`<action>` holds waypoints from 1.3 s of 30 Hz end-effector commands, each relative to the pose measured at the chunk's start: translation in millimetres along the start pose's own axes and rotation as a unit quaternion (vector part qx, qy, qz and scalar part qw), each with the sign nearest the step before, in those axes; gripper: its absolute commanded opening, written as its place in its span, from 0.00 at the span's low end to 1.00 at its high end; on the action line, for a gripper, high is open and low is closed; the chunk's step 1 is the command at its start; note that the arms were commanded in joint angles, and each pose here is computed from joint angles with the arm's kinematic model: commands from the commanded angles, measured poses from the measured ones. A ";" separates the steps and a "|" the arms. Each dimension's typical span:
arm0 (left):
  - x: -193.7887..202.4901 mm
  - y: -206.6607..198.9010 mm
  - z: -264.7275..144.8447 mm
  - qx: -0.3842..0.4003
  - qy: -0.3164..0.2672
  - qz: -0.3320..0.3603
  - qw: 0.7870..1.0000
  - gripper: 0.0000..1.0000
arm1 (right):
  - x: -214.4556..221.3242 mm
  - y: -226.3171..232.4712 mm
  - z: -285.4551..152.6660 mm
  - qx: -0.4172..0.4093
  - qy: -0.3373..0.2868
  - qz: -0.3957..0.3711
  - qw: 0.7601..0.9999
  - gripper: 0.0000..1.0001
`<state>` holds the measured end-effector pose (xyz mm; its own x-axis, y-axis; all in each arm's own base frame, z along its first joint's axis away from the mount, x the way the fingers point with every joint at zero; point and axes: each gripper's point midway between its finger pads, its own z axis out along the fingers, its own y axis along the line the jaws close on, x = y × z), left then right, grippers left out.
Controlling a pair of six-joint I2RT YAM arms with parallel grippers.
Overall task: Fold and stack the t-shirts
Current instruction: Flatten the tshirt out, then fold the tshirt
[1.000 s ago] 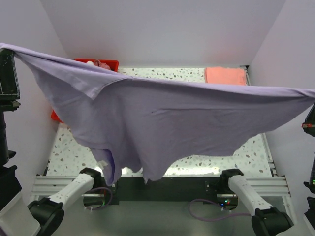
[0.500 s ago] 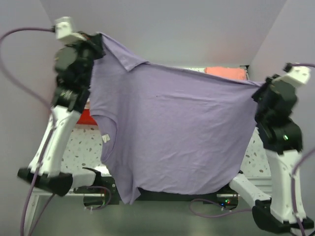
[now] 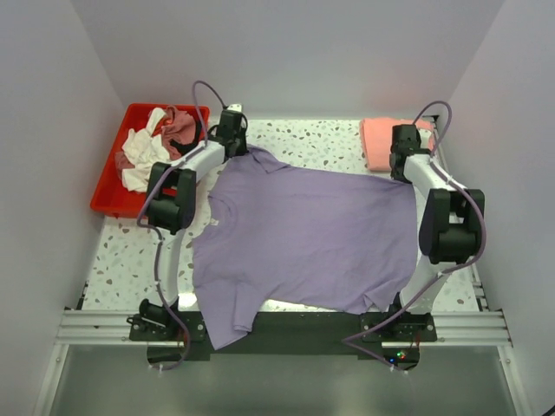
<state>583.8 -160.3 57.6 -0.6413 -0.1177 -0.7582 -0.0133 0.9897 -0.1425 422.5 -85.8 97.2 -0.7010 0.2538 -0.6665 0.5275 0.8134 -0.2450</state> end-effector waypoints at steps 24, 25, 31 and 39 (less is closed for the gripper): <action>-17.1 7.7 -133.7 0.014 -0.039 -0.079 0.996 0.00 | -9.5 -8.5 -41.1 -0.065 0.009 0.014 0.998 0.00; -12.9 8.5 -137.8 0.015 -0.035 -0.082 0.996 0.00 | -5.4 -12.6 -46.6 -0.062 0.013 0.013 0.998 0.00; 26.4 16.6 -164.8 0.017 0.003 -0.107 0.994 0.00 | 5.2 -31.0 -63.4 -0.045 0.019 0.013 0.999 0.00; 51.2 23.5 -208.9 0.018 0.004 -0.140 0.990 0.00 | 14.1 -53.5 -80.5 -0.023 0.016 0.003 1.000 0.00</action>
<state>399.6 -123.8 123.1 -0.6715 -0.3288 -0.6641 -0.1566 0.9389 -0.3066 363.1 -76.1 146.1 -0.7205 0.2814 -0.6339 0.4901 0.8532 -0.1784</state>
